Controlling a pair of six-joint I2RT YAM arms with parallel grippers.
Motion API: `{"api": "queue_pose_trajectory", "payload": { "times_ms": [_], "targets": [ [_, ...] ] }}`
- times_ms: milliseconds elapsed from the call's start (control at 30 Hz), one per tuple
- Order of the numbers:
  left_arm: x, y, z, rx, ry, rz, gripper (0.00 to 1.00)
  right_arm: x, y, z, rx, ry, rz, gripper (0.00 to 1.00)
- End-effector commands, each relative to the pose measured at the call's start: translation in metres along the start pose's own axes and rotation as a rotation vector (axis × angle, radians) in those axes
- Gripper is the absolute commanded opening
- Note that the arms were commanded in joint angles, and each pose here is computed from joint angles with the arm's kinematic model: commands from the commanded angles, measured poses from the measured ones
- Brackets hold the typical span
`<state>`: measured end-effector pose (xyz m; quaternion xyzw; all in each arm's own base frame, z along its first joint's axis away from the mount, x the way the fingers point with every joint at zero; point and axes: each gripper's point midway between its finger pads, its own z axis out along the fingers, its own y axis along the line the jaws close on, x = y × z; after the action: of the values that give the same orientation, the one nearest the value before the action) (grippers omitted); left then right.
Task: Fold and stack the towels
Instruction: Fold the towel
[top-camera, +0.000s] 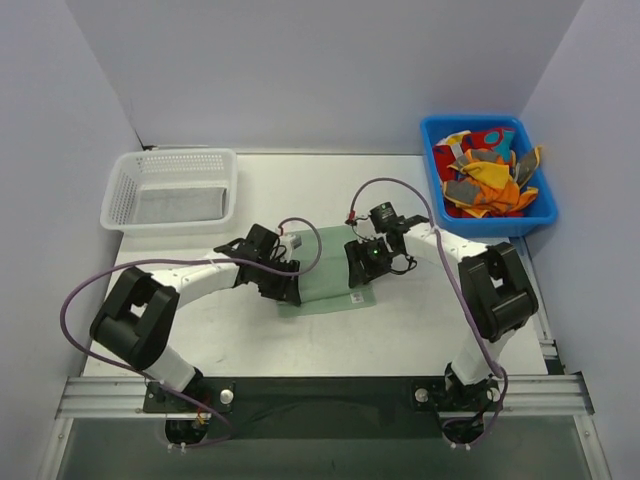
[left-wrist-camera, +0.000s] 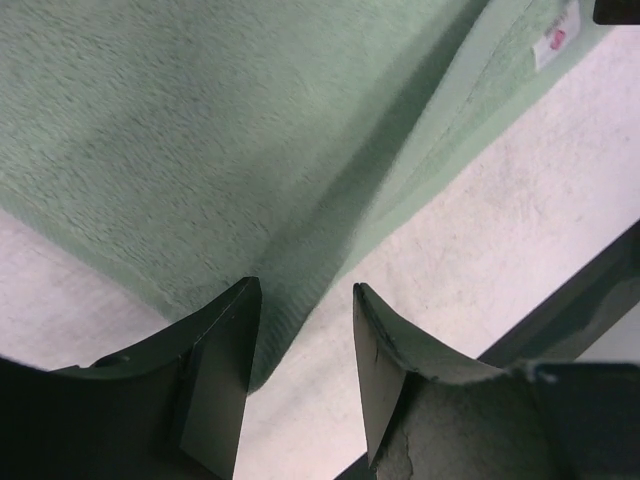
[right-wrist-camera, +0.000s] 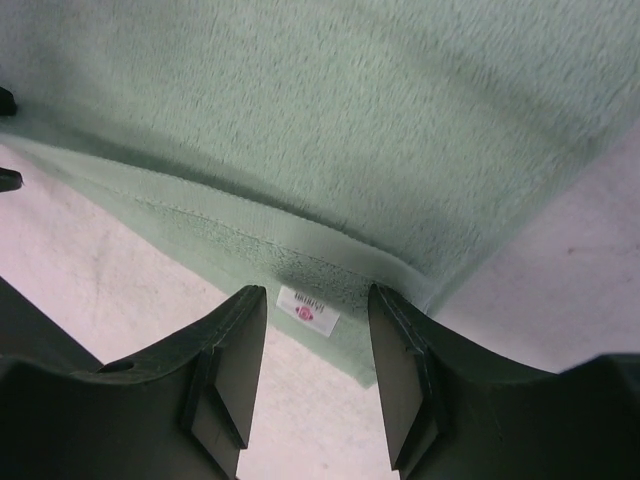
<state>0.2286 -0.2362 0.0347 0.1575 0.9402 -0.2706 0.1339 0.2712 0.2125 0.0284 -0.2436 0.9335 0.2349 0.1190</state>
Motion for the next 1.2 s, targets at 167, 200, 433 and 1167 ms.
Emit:
{"api": "queue_pose_trajectory", "payload": {
  "times_ms": [167,200,433,1167],
  "targets": [
    [0.022,-0.028,-0.018,0.083,-0.010,0.100,0.53,0.003,0.023,-0.041,0.007,-0.079,-0.021,0.45],
    [0.026,-0.031,-0.017,0.092,-0.002,0.104,0.54,0.003,0.022,-0.043,0.019,-0.085,-0.011,0.45],
    [0.050,-0.040,-0.017,0.104,0.035,0.089,0.54,-0.016,0.015,-0.050,0.107,-0.161,0.073,0.43],
    [0.031,0.000,0.006,-0.097,-0.051,-0.194,0.41,0.079,-0.001,0.002,0.105,0.110,0.327,0.29]
  ]
}}
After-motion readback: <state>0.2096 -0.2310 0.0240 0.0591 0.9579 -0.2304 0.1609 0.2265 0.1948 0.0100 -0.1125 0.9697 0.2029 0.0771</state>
